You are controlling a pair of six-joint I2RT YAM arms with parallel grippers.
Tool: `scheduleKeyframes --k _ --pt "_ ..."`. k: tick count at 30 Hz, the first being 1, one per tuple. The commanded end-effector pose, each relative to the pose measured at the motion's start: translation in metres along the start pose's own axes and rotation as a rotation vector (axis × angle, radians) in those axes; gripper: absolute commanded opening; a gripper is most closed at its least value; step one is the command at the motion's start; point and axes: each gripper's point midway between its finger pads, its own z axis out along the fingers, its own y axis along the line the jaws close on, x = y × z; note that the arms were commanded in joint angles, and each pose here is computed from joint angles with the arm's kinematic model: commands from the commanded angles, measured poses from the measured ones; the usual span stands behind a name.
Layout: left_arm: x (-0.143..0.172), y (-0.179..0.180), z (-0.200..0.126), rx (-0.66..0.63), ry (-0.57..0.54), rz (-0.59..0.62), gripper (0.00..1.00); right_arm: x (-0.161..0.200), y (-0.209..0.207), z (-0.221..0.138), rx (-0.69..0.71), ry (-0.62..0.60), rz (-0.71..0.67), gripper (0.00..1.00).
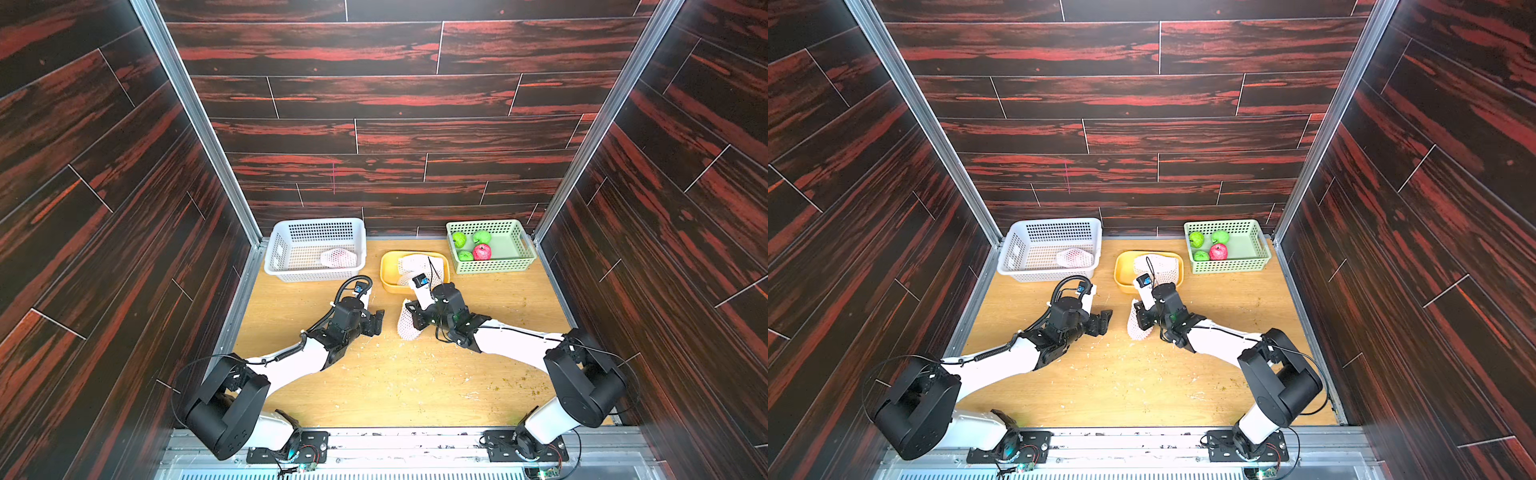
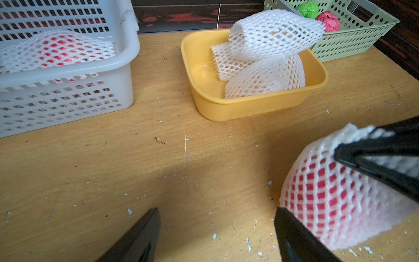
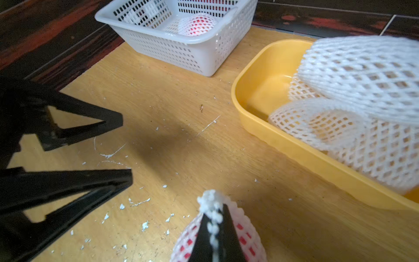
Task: Remove foam nets from apples
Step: Remove the foam net from the apple.
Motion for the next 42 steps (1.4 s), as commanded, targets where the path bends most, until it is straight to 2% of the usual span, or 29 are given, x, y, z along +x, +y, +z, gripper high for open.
scheduleKeyframes --k 1,7,15,19,24,28,38,42 --pt "0.000 0.001 0.003 -0.002 -0.007 -0.008 0.84 -0.002 0.007 0.007 -0.019 0.032 -0.021 0.00" --pt "0.000 0.001 0.004 -0.002 -0.002 -0.004 0.84 0.010 0.007 0.015 -0.031 0.047 -0.008 0.00" --pt "0.000 0.001 0.005 -0.003 0.001 -0.006 0.85 0.012 0.012 0.014 -0.062 0.033 -0.023 0.44" --pt "0.000 0.002 0.004 -0.012 0.001 -0.005 0.85 0.000 0.012 0.002 -0.051 -0.008 -0.019 0.60" --pt "-0.001 0.001 0.004 -0.009 0.000 -0.002 0.85 -0.014 0.007 -0.013 -0.052 -0.060 -0.019 0.73" --pt "-0.002 0.000 0.004 -0.001 -0.003 0.000 0.85 0.005 0.007 -0.002 -0.070 -0.011 -0.058 0.83" --pt "-0.001 0.000 0.003 0.002 -0.005 -0.009 0.85 0.033 0.001 0.021 -0.073 0.036 -0.082 0.84" --pt "0.000 -0.001 0.004 0.004 -0.002 -0.007 0.85 0.039 -0.003 0.028 -0.056 0.049 -0.083 0.77"
